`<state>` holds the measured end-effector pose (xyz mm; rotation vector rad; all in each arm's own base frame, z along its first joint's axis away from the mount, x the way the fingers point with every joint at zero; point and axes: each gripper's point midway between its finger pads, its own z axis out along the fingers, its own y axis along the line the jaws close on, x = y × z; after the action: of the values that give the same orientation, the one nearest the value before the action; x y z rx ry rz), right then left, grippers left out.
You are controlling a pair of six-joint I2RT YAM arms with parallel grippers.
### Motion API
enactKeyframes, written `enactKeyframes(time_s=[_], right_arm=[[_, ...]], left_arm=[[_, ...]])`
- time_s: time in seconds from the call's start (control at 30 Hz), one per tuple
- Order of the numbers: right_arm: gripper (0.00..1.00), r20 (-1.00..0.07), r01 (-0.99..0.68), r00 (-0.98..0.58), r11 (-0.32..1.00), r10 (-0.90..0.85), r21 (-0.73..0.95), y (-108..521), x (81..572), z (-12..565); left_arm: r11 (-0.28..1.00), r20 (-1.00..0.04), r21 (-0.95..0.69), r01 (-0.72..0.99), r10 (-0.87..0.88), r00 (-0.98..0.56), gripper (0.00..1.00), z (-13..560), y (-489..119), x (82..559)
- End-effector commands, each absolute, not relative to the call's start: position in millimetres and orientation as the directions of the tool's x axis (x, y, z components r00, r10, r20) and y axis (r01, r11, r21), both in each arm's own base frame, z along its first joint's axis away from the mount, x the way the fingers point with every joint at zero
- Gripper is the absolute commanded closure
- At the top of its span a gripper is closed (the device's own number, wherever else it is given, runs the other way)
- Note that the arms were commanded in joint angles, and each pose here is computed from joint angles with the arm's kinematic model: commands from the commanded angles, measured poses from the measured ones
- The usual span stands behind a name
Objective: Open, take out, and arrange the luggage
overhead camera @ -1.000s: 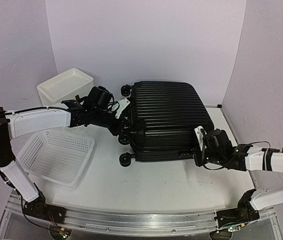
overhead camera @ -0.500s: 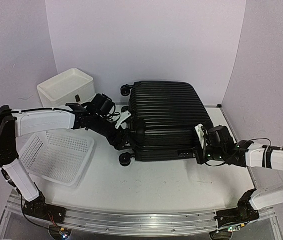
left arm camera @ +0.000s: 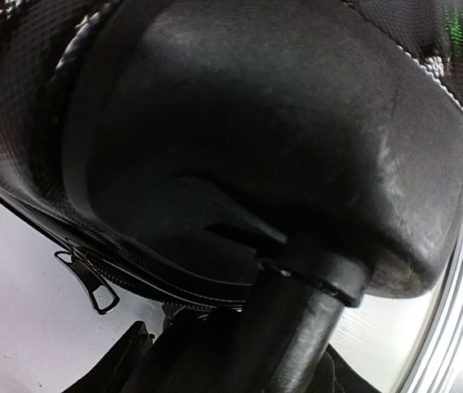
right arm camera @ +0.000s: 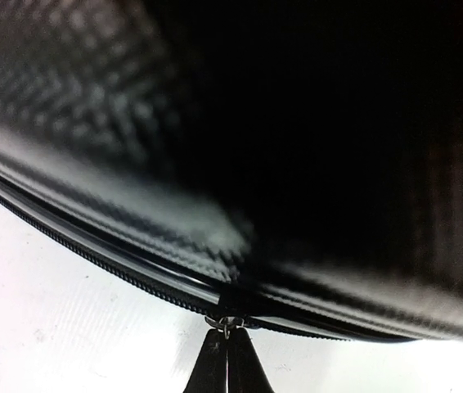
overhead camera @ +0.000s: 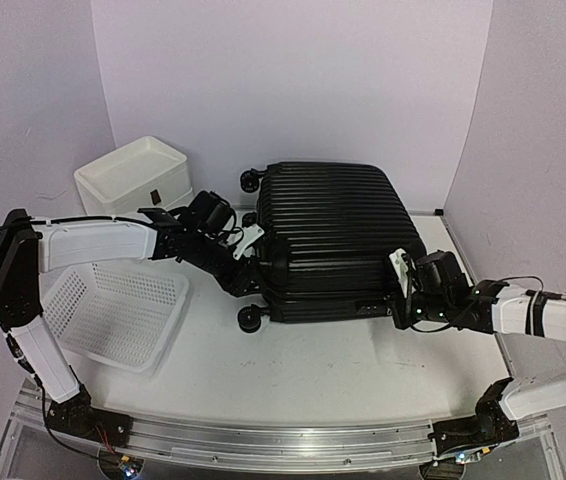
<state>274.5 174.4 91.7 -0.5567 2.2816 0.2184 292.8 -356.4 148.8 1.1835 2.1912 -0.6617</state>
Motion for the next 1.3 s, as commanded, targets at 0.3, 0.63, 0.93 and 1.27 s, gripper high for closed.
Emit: enactKeyframes(time_s=[0.3,0.63,0.93,1.27], right_arm=[[1.0,-0.707,-0.35,-0.634,0.932,-0.312,-0.097,134,269,99],[1.0,-0.709,-0.237,-0.654,0.962,-0.264,-0.139,91,283,100],[1.0,-0.702,-0.286,-0.677,0.958,-0.222,-0.028,71,332,101],[1.0,-0.797,-0.412,-0.581,0.904,-0.166,0.113,53,393,114]], left_arm=[[0.717,-0.665,-0.148,0.682,0.438,-0.605,0.73,163,-304,330],[0.731,-0.663,-0.123,0.671,0.442,-0.604,0.9,162,-292,324],[0.709,-0.658,-0.144,0.69,0.453,-0.602,0.92,160,-294,317],[0.676,-0.657,-0.148,0.722,0.479,-0.583,0.93,157,-296,310]])
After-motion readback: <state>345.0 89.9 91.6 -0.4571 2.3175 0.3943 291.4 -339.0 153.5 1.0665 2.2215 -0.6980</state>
